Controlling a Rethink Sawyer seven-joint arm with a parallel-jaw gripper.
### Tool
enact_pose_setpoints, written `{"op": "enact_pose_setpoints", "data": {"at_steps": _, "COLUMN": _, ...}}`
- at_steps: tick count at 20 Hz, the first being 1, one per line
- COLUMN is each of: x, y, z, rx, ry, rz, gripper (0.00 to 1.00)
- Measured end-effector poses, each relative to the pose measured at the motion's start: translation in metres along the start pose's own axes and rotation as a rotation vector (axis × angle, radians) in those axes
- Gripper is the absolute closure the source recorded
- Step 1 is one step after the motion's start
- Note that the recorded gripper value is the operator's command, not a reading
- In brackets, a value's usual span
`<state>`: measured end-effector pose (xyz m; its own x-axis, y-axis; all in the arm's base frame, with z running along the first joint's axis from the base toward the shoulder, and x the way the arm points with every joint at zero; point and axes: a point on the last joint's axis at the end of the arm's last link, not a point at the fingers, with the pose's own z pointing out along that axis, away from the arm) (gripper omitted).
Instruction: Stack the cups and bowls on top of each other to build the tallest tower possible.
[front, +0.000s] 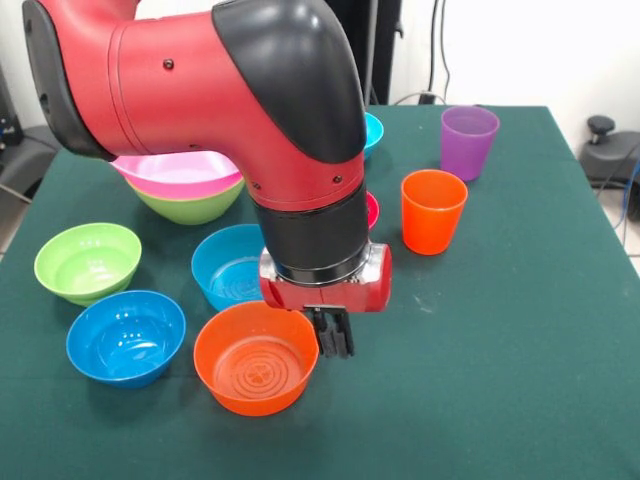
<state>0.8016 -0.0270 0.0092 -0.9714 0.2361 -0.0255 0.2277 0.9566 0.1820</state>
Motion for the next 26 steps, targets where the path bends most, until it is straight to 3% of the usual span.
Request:
{"op": "enact_pose_setpoints", "data": {"at_steps": 12, "x": 0.002, "y": 0.002, "z": -0.001, "rx": 0.008, "ry": -0.038, "rz": -0.019, "gripper": 1.0}}
{"op": "enact_pose_setpoints", "data": {"at_steps": 13, "x": 0.002, "y": 0.002, "z": -0.002, "rx": 0.009, "ry": -0.039, "rz": -0.019, "gripper": 0.0}}
{"op": "enact_pose_setpoints", "data": {"at_steps": 26, "x": -0.01, "y": -0.004, "z": -0.016, "rx": 0.037, "ry": -0.078, "rz": -0.033, "gripper": 0.0}}
